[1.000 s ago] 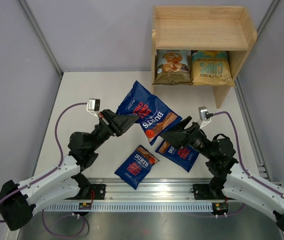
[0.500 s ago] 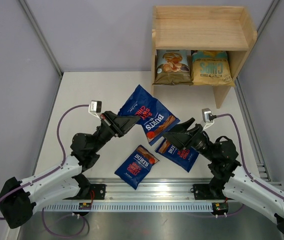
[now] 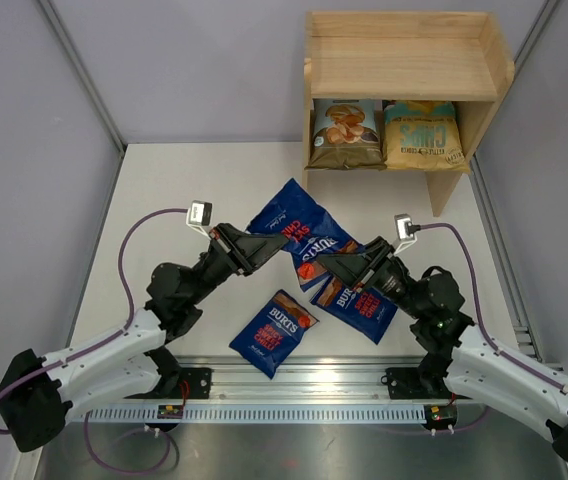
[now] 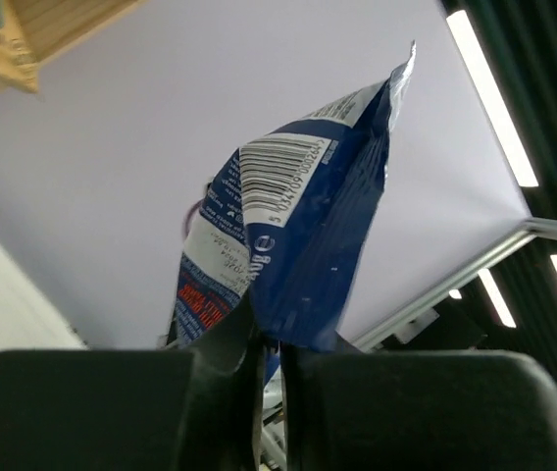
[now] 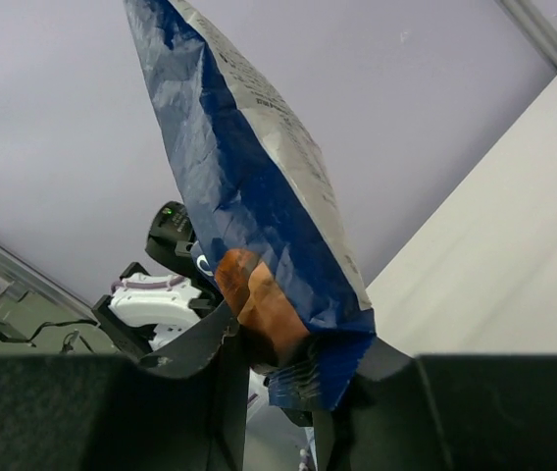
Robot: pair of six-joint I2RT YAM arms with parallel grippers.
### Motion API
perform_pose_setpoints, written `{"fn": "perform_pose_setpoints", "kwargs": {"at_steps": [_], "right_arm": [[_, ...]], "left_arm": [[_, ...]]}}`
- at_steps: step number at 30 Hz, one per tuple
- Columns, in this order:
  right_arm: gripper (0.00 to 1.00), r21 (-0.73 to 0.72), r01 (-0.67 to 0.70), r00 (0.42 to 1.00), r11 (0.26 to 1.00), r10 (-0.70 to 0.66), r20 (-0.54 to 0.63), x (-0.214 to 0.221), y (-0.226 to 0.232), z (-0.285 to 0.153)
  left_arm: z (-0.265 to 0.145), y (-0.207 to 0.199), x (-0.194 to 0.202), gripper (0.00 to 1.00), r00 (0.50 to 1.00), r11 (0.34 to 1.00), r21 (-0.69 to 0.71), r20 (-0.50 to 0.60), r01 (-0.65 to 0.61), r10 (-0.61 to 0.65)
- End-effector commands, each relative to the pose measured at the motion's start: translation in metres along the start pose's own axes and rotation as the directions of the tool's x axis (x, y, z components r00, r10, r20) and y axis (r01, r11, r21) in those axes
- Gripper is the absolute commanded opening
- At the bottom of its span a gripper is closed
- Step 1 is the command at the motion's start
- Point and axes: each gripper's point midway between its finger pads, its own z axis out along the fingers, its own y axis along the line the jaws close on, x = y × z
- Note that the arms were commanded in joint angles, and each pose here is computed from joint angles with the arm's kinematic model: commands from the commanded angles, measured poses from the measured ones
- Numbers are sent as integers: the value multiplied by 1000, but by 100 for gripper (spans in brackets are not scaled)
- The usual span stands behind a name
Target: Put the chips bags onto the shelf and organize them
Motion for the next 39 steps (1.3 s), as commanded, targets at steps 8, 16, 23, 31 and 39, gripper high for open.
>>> {"fn": "perform_pose_setpoints", "kwargs": {"at_steps": [8,16,23,31,39], "right_arm": [[18,153,115,992,982,-106,-63,-13,-1,-9],[9,225,164,979,960,-130,-157,-12,-2,-12],[8,333,159,983,929,-118,-139,-26,-9,-9],[8,474,110,994,874,-101,-43,-90,-26,17],[11,584,-8,984,811,-97,148,-191,-25,38]], "left_arm": [[6,-7,-17,4,892,875,-184,-157,-448,424],[-3,-2,-36,0,833,779,-295,-207,-554,514],[-11,4,-54,18,819,725,-386,-194,-570,541],[-49,-2,-91,67,811,633,-577,-90,-516,579],[-85,-25,-90,68,760,534,-590,-228,-605,609]]}}
